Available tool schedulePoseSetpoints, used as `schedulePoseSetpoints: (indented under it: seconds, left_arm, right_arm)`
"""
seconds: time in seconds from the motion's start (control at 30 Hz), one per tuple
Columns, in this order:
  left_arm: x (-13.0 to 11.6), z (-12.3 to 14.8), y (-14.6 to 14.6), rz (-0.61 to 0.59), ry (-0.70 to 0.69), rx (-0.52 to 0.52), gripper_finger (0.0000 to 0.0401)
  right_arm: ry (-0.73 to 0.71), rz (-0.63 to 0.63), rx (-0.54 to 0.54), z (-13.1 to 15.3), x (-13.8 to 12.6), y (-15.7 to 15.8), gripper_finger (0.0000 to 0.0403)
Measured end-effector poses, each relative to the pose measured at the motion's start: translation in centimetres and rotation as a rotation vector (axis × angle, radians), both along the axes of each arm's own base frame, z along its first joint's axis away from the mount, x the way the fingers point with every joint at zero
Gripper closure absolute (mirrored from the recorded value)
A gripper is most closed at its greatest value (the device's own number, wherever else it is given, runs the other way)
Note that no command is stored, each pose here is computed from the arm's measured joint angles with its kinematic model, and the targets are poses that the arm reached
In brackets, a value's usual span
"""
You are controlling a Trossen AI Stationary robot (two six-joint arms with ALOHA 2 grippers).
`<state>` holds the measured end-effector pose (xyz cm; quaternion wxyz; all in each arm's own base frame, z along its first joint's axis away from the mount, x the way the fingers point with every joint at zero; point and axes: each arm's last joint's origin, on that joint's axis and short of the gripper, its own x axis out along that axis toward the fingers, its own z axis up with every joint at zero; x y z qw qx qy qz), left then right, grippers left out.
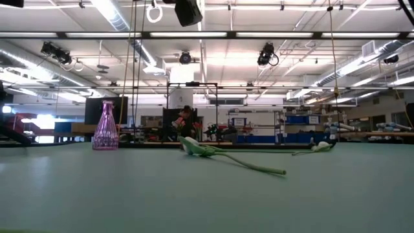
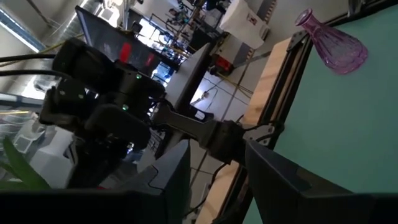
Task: Sort flowers into vase by color
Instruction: Put the pink flower into the transparent vase
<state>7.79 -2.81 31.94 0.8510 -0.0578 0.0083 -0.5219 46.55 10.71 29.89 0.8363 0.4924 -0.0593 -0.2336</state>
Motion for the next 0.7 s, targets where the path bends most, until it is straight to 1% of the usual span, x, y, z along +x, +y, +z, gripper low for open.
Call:
schedulePoseSetpoints:
  seconds: [0.2, 0.37, 0.5, 0.7]
  left_arm:
    - [0.0, -0.7, -0.3, -0.025, -0.006, 0.050, 0.0397]
    - [0.1, -0.8, -0.5, -0.023, -0.009, 0.056, 0.0397]
    - [0.5, -0.9, -0.7, -0.018, 0.014, 0.059, 0.0397]
    - [1.2, -1.3, -1.4, -0.079, 0.046, 0.075, 0.0393]
  right_arm:
    - [0.002, 0.017, 0.004, 0.0, 0.2, -0.5, 0.0240]
    - [0.004, 0.036, 0.011, 0.0, 0.4, -1.5, 0.0240]
    - [0.003, 0.046, 0.021, 0.0, 0.6, -2.3, 0.0240]
    - [0.007, 0.080, 0.025, 0.0, 0.8, -2.9, 0.0240]
